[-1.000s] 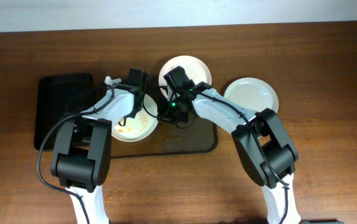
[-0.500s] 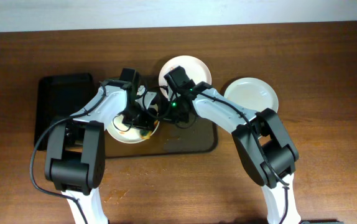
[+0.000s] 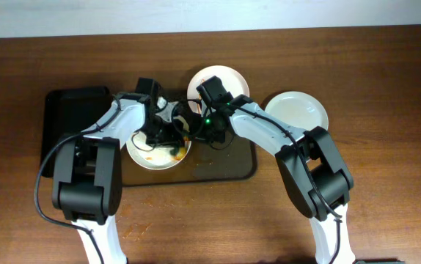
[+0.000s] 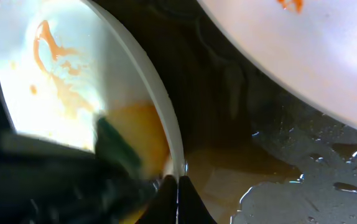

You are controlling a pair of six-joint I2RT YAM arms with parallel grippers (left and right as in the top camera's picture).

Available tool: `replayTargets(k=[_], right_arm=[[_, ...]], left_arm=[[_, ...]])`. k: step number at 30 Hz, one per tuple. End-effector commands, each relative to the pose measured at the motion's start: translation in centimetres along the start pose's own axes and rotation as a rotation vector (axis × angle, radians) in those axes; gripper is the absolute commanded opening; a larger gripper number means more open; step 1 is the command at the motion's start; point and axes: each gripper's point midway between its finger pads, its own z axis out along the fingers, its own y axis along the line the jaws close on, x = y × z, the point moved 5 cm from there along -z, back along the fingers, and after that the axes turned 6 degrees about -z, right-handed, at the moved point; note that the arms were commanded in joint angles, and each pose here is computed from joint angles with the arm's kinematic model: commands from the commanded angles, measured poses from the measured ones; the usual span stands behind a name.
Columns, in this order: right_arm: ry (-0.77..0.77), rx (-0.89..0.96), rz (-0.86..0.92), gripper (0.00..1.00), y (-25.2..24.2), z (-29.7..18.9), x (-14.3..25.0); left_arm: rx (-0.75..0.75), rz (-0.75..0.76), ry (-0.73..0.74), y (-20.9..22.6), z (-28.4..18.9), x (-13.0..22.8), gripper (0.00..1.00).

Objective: Clean dirty plates on tray and stack at the side
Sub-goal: 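Scrub the held plate with the sponge in the left gripper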

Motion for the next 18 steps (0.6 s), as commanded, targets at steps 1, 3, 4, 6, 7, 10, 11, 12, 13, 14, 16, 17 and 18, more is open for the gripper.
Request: replayTargets(k=[1,3,4,6,7,10,11,12,13,14,16,17,18], right_arm=[[0.008,0.023,-0.01,0.04,-0.4,0.5,0.3],[0.009,0.024,-0.009,0.04,-0.4,0.5,0.3],[0.011,0.025,-0.009,0.04,-0.4,0.5,0.3],[0.011,0.025,-0.009,0.04,-0.4,0.5,0.3],[0.011,0.024,-0.009,0.04,-0.4,0.5,0.3],[0.011,0.024,-0.009,0.04,-0.4,0.5,0.3],[0.011,0.024,-0.009,0.04,-0.4,0.5,0.3],[0.011,0.024,-0.009,0.04,-0.4,0.5,0.3],[0.011,0.024,-0.009,0.04,-0.4,0.5,0.3],[0.013,0.021,-0.009,0.04,-0.3,0.5,0.3],[0.013,0.021,-0.009,0.04,-0.3,0.5,0.3],[0.013,0.021,-0.009,0.04,-0.3,0.5,0.3],[0.013,0.021,-0.009,0.04,-0.3,0.5,0.3]], left_arm=[[-0.427,-0.176,-0.069,9.3,2.9,-0.9,0.0],[-0.55,-0.26,-0.194,11.0,1.8,-2.5,0.0],[-0.639,-0.322,-0.234,11.9,1.2,-2.5,0.0],[-0.727,-0.375,-0.194,12.8,0.6,-1.0,0.0],[-0.755,-0.394,-0.15,13.0,0.5,0.0,0.0],[-0.792,-0.409,0.037,12.9,0.1,3.5,0.0],[-0.792,-0.416,0.092,12.7,-0.1,4.5,0.0],[-0.772,-0.424,0.16,12.3,-0.1,5.6,0.0],[-0.719,-0.399,0.207,11.8,0.2,6.0,0.0],[-0.642,-0.355,0.246,11.0,0.6,6.2,0.0],[-0.352,-0.217,0.323,8.1,2.0,6.4,0.0],[-0.257,-0.166,0.333,7.2,2.4,6.3,0.0],[-0.158,-0.108,0.334,6.1,2.6,6.1,0.0]])
